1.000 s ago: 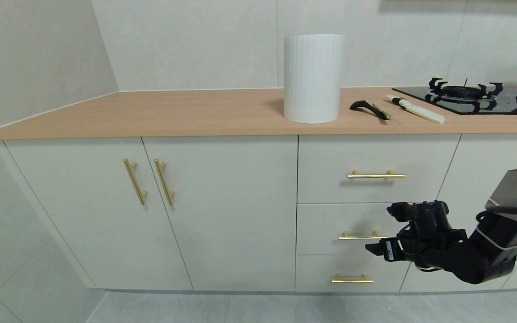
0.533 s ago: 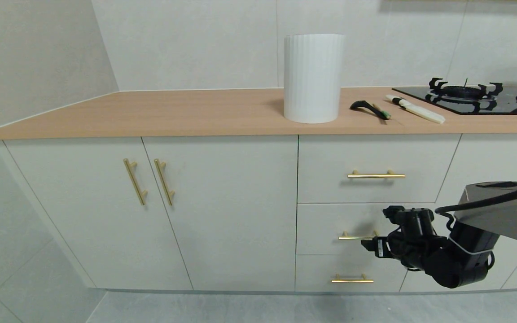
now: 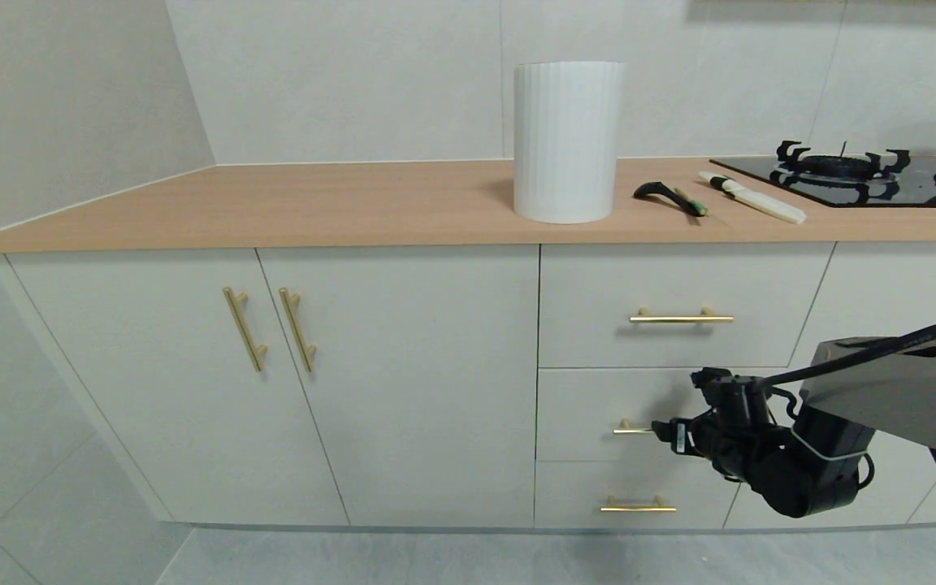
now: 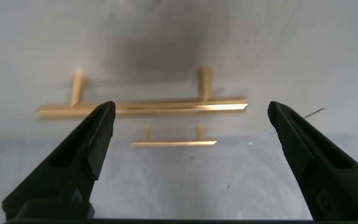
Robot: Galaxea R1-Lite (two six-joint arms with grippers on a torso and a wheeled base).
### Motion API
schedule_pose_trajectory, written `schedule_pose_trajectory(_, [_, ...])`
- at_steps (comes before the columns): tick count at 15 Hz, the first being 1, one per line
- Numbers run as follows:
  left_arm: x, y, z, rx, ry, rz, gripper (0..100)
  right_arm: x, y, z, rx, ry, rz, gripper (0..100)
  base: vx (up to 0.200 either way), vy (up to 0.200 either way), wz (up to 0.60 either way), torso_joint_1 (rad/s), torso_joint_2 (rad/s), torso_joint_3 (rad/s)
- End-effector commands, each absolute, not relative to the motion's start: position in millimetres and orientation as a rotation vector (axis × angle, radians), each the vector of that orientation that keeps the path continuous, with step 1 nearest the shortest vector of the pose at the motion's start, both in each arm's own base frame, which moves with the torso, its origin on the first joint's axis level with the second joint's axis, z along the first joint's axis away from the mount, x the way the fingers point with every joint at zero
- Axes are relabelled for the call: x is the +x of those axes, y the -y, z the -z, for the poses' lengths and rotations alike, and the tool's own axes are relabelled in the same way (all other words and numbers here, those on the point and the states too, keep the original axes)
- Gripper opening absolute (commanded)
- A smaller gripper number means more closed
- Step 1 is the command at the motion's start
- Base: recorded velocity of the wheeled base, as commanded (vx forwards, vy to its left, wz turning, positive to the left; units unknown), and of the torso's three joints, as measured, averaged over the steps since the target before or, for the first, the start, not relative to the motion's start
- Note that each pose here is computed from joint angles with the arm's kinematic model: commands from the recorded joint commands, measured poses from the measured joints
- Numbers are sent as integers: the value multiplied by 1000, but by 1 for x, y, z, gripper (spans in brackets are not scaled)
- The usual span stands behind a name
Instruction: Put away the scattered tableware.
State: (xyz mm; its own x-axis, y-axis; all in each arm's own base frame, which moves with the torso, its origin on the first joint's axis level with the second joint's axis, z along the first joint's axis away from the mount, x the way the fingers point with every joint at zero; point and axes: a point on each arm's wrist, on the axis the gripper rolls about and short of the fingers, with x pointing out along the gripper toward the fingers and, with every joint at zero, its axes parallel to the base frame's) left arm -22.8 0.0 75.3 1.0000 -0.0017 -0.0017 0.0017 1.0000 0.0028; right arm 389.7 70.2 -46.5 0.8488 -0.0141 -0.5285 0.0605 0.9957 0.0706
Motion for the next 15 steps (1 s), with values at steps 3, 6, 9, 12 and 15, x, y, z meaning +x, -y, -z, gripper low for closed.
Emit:
schedule_pose_trajectory(3, [-23, 0, -75, 3, -2, 2, 100, 397, -72, 56, 84, -553, 46, 100, 0, 0, 0, 0, 0, 0])
schedule_pose_trajectory(6, [-23, 0, -75, 3, -2, 2, 100, 402, -73, 60, 89, -546, 48, 100, 0, 0, 0, 0, 0, 0])
schedule_pose_trajectory(9, [-23, 0, -75, 3, -2, 2, 100, 404, -74, 60, 103, -542, 52, 100, 0, 0, 0, 0, 0, 0])
schedule_pose_trajectory(12, [-23, 0, -75, 3, -2, 2, 100, 403, -73, 63, 100, -555, 54, 100, 0, 0, 0, 0, 0, 0])
schedule_pose_trajectory(15, [-23, 0, -75, 2, -3, 2, 100, 401, -73, 65, 92, -571, 55, 100, 0, 0, 0, 0, 0, 0])
